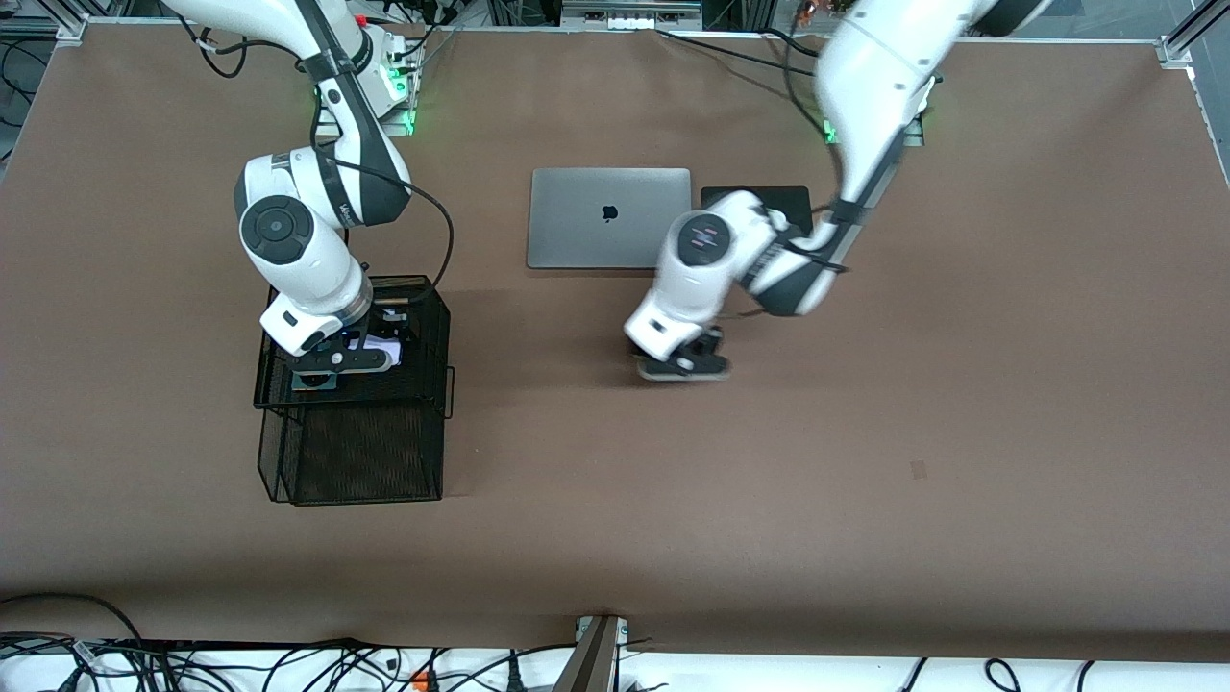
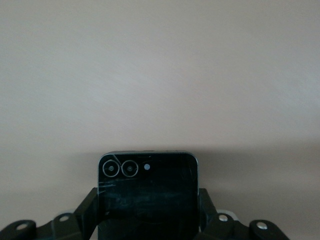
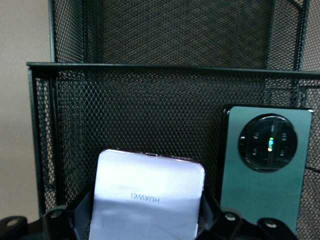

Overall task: Place phones with both arms
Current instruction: 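Drop the HUAWEI in the basket while the left gripper sets the black phone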

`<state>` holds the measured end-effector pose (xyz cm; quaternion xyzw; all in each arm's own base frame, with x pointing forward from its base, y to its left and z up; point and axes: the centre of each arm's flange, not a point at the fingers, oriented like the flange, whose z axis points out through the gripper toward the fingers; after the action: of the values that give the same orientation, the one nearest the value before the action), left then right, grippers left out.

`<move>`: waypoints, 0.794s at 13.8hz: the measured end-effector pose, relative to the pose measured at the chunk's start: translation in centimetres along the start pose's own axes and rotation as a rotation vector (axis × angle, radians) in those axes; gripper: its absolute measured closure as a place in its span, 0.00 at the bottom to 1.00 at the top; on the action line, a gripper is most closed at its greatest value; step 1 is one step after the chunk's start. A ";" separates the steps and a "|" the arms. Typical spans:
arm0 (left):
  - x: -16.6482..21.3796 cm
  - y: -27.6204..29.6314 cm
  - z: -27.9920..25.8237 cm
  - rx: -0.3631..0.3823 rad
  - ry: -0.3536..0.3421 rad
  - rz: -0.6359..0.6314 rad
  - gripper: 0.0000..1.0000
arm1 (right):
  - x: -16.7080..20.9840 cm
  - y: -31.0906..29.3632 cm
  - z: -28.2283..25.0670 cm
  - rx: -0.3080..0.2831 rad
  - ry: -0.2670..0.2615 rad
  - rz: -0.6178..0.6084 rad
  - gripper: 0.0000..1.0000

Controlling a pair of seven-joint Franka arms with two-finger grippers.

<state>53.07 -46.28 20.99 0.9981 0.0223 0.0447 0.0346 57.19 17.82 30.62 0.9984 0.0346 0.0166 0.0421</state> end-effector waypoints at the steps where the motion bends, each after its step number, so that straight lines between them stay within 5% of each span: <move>1: -1.1 1.9 0.7 0.010 -0.003 0.009 0.19 | 0.0 0.0 0.0 0.015 -0.002 0.015 0.13; 10: 0.3 3.4 4.6 0.048 0.021 -0.013 0.19 | 0.5 0.7 -0.3 0.043 0.021 0.055 0.13; 11: 0.3 3.4 4.5 0.047 0.022 -0.013 0.13 | 0.6 0.7 -0.4 0.045 0.029 0.055 0.13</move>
<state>53.92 -49.96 16.74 0.9980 0.0303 0.0548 0.0111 57.80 17.16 31.05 0.9993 0.0080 0.0313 0.0187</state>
